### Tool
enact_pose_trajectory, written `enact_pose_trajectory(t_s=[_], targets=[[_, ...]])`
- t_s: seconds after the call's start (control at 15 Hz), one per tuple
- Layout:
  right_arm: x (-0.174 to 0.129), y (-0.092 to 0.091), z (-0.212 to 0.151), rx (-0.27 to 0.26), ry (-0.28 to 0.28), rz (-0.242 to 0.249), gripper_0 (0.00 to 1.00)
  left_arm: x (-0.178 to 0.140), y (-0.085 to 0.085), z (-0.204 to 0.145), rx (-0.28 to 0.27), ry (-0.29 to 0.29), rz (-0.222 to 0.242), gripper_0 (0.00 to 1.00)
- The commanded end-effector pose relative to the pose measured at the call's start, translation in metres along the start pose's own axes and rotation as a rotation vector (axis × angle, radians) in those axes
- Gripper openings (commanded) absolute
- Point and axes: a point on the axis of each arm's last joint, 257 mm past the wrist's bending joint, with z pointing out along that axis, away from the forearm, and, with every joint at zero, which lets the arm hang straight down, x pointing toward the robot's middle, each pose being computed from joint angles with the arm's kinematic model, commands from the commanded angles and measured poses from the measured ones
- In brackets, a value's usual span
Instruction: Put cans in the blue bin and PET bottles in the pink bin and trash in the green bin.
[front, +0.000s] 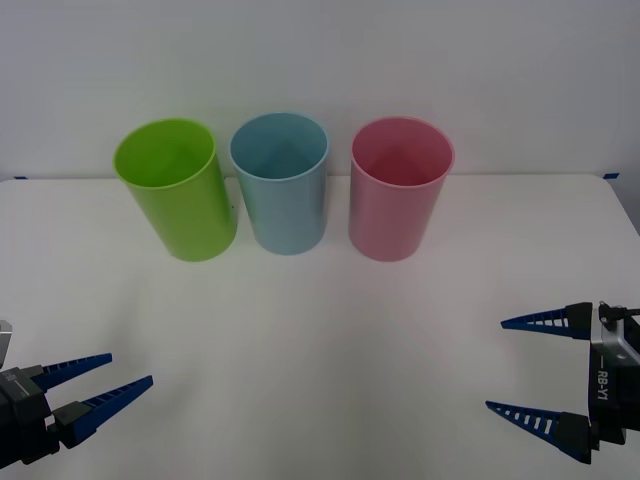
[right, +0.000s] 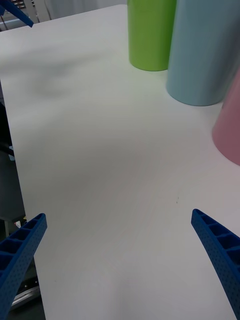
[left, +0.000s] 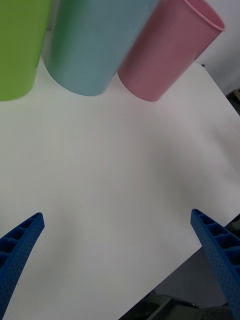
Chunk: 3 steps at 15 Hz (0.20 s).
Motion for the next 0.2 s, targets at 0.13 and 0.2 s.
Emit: enact_pose_trajectory(t_s=[0.13, 0.2], targets=[[0.0000, 0.0000, 0.0000, 0.000, 0.000, 0.000, 1.00, -0.0001, 0.0001, 0.0000, 0.000, 0.000, 0.000, 1.00], [0.0000, 0.0000, 0.0000, 0.000, 0.000, 0.000, 1.00, -0.0001, 0.0001, 0.0000, 0.000, 0.000, 0.000, 1.00]])
